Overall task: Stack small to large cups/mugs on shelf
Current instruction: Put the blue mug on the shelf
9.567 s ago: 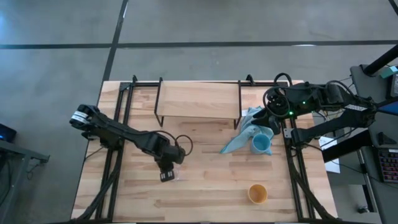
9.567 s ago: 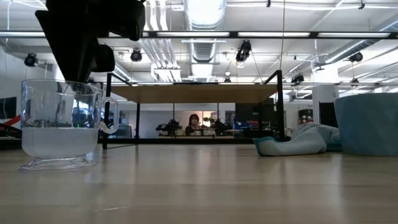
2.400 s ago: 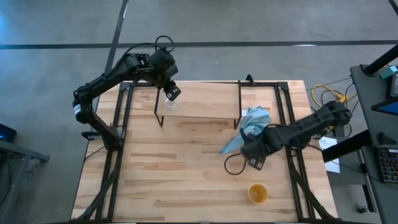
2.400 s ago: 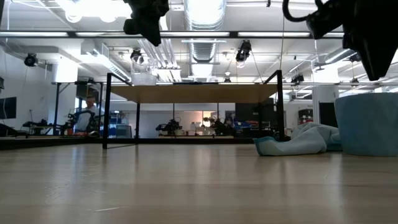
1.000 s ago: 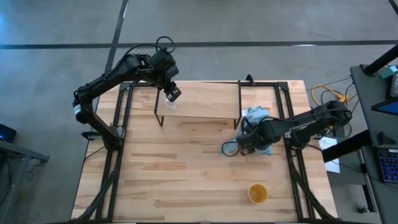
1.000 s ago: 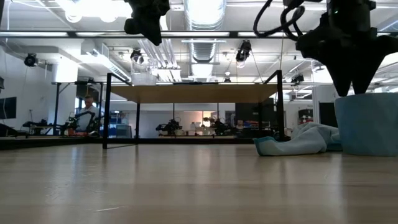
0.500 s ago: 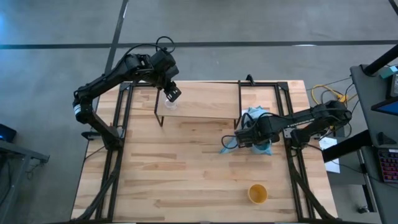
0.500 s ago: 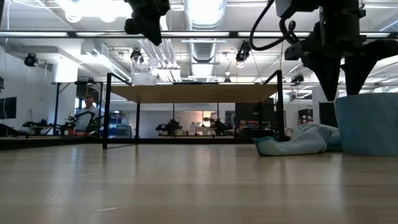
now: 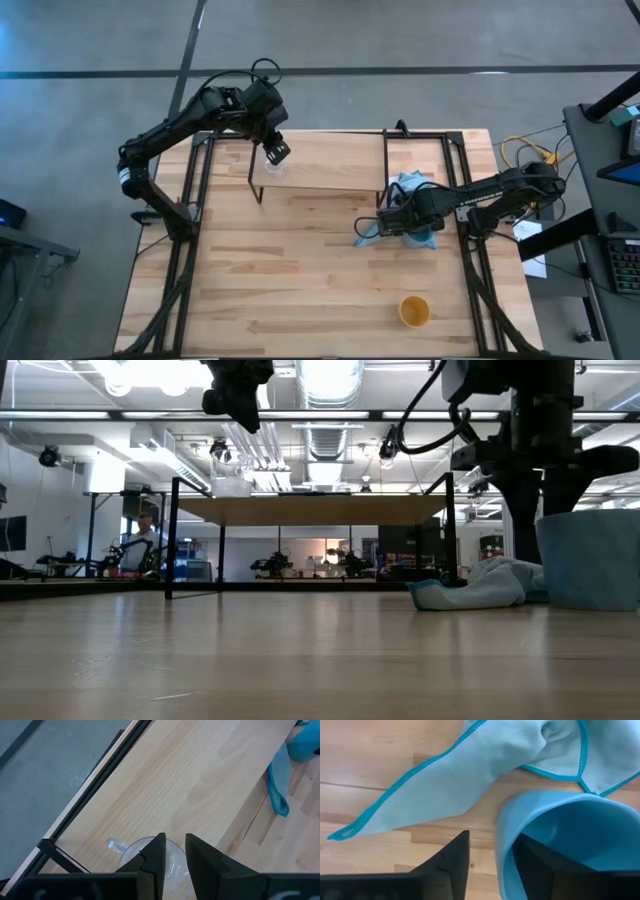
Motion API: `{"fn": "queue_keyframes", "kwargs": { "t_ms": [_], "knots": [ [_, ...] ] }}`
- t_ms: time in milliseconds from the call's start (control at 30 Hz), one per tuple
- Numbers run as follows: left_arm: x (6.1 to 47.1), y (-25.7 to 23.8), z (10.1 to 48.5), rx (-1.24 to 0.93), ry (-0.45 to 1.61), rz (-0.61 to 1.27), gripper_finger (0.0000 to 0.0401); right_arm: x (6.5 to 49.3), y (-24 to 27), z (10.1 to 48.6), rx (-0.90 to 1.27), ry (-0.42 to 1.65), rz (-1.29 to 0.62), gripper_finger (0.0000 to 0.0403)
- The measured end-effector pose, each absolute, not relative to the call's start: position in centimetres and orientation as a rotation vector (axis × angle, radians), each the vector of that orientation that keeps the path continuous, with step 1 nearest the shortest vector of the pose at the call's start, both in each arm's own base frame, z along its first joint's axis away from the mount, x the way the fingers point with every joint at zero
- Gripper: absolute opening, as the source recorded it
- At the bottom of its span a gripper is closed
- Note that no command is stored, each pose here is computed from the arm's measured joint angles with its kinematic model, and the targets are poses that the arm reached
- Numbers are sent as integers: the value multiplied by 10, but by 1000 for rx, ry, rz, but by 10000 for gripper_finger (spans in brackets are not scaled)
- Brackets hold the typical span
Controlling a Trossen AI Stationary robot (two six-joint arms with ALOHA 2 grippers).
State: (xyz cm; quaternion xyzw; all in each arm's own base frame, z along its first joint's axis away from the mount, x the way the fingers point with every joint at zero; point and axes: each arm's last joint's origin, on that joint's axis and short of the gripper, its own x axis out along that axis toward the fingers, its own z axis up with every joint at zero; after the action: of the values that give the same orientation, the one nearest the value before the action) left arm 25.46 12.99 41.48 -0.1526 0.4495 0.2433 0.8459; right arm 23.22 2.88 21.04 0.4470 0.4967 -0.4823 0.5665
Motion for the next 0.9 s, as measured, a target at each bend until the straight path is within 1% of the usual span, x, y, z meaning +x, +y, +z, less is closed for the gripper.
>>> {"fn": "queue_keyframes", "kwargs": {
  "t_ms": [233, 433, 733, 900],
  "knots": [
    [255, 130, 415, -320, 948, 513, 59, 231, 29, 209, 1037, 1174, -1130, 63],
    [255, 130, 415, -320, 949, 513, 59, 233, 32, 213, 955, 1253, -1008, 22],
    [255, 130, 414, -320, 950, 514, 59, 231, 44, 220, 762, 1430, -732, 18],
    [255, 130, 414, -321, 951, 514, 59, 229, 52, 221, 701, 1481, -627, 18]
  ]
}}
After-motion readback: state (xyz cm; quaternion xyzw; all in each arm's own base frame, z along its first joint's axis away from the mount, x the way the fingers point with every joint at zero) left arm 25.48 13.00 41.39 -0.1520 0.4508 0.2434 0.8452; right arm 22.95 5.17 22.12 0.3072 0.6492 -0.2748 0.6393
